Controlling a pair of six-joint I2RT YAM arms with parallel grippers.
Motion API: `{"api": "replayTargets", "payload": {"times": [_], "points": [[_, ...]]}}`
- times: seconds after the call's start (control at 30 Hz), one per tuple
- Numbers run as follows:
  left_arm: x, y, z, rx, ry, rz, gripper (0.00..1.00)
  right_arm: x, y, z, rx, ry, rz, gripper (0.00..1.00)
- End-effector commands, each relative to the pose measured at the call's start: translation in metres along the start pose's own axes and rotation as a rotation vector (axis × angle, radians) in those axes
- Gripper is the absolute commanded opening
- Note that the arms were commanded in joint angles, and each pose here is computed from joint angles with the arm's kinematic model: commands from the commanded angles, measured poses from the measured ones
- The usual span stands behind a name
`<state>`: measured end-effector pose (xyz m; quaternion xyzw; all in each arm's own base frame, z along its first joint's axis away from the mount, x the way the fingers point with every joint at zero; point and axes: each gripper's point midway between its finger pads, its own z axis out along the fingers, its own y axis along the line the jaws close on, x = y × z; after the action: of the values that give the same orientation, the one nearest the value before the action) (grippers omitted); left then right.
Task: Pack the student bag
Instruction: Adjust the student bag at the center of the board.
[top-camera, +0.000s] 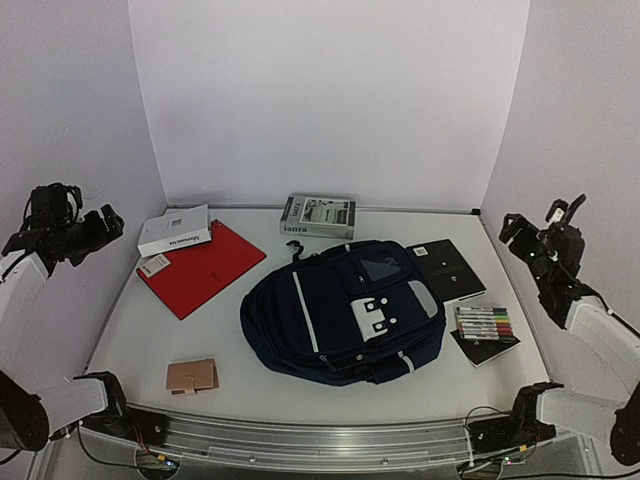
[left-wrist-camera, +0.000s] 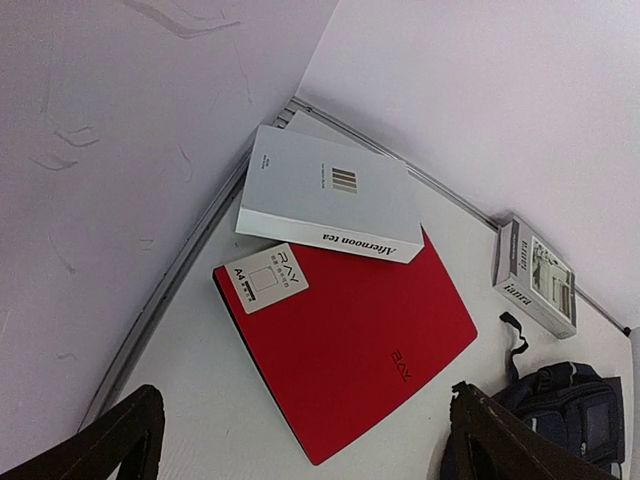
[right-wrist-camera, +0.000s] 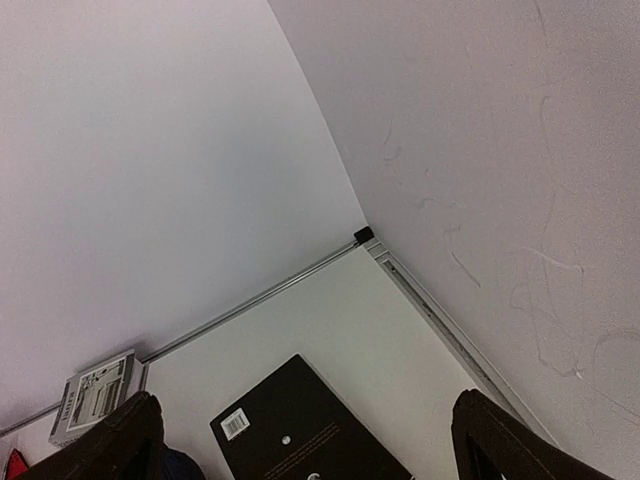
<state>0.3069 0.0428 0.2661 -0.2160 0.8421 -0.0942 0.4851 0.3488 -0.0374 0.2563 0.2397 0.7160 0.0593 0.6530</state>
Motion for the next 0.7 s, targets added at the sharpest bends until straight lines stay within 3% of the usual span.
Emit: {"api": "replayTargets", "payload": {"times": [0.0,0.13,0.27,0.57,0.67], "points": [[-0.01,0.008,0.002,-0.059,-0.012,-0.074,1.0,-0.008,0.026,0.005,-0.097,0.036,-0.04,0.98],[0.0,0.011,0.006,-0.07,0.031,-0.105,1.0,0.003,0.043,0.014,-0.169,0.131,-0.074,0.98],[0.017,-0.009,0.009,0.056,0.066,-0.137,1.0,0.018,0.059,0.016,-0.24,0.222,-0.086,0.98],[0.137,-0.087,0.041,0.3,0.354,-0.241,1.0,0.112,0.12,-0.001,-0.342,0.532,-0.203,0.98],[0.159,-0.116,0.045,0.385,0.404,-0.254,1.0,0.15,0.126,-0.002,-0.346,0.65,-0.213,0.98]]}}
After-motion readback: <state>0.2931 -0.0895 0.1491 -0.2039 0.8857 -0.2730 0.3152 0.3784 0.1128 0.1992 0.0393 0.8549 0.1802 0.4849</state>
